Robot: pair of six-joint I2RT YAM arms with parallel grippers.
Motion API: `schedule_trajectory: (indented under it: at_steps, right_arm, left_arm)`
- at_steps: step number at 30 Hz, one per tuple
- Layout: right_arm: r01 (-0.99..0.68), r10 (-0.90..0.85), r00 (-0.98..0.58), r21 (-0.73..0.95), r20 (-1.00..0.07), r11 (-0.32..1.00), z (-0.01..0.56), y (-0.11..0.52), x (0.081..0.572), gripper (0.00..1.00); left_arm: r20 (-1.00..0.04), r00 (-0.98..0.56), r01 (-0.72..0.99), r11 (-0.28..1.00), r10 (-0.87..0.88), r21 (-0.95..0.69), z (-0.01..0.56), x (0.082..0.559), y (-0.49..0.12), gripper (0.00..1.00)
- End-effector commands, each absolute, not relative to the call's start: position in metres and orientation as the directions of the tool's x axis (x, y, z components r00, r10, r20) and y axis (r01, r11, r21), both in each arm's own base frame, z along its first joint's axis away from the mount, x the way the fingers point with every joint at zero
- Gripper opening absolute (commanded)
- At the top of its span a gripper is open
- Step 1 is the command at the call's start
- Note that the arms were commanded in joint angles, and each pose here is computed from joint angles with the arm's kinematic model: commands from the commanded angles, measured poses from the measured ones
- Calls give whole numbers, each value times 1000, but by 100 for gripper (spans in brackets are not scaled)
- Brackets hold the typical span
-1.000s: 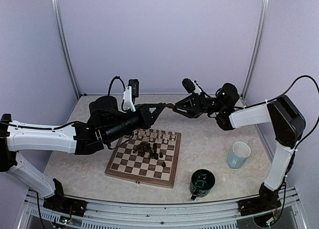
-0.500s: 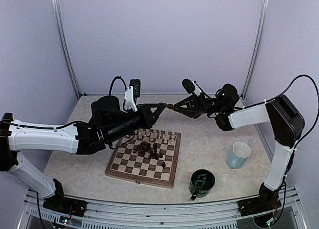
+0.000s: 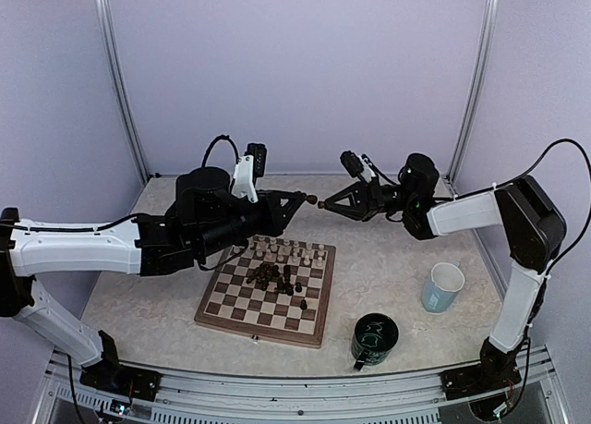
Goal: Set up the chess pieces on the board
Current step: Pick up the pawn from the chess pile, then place the queen at e8.
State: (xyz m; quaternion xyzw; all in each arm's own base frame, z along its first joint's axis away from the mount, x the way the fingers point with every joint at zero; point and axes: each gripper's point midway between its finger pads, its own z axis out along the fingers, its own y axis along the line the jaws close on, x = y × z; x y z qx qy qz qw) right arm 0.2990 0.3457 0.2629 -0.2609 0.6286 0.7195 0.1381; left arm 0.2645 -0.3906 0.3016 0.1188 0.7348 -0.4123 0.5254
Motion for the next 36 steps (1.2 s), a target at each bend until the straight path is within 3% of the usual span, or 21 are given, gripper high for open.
schedule_trajectory:
  at_steps: [1, 5, 9, 13, 19, 27, 36]
  right_arm:
    - [-639, -104, -762, 768, -639, -34, 241, 316, 327, 0]
    - [-765, -120, -640, 613, -759, 198, 219, 291, 356, 0]
    - [-841, -232, -456, 331, -859, 428, 196, 264, 376, 0]
    - [-842, -321, -353, 149, -879, 518, 188, 241, 386, 0]
    - [-837, -333, -327, 108, -884, 537, 192, 227, 392, 0]
    - [-847, -350, -314, 94, -883, 524, 188, 226, 391, 0]
    - [-852, -352, -323, 107, -878, 513, 183, 227, 389, 0]
  left_arm:
    - [-892, -439, 558, 747, -104, -362, 315, 266, -365, 0]
    - [-825, -559, 527, 805, 85, -274, 288, 253, -347, 0]
    - [-680, -684, 534, 816, 263, -222, 246, 223, -331, 0]
    - [-541, -743, 568, 799, 394, -199, 201, 188, -321, 0]
    - [-440, -771, 577, 797, 460, -179, 156, 165, -301, 0]
    - [-410, -770, 587, 795, 489, -155, 126, 158, -303, 0]
    - [-372, -774, 557, 830, 512, -17, 97, 168, -296, 0]
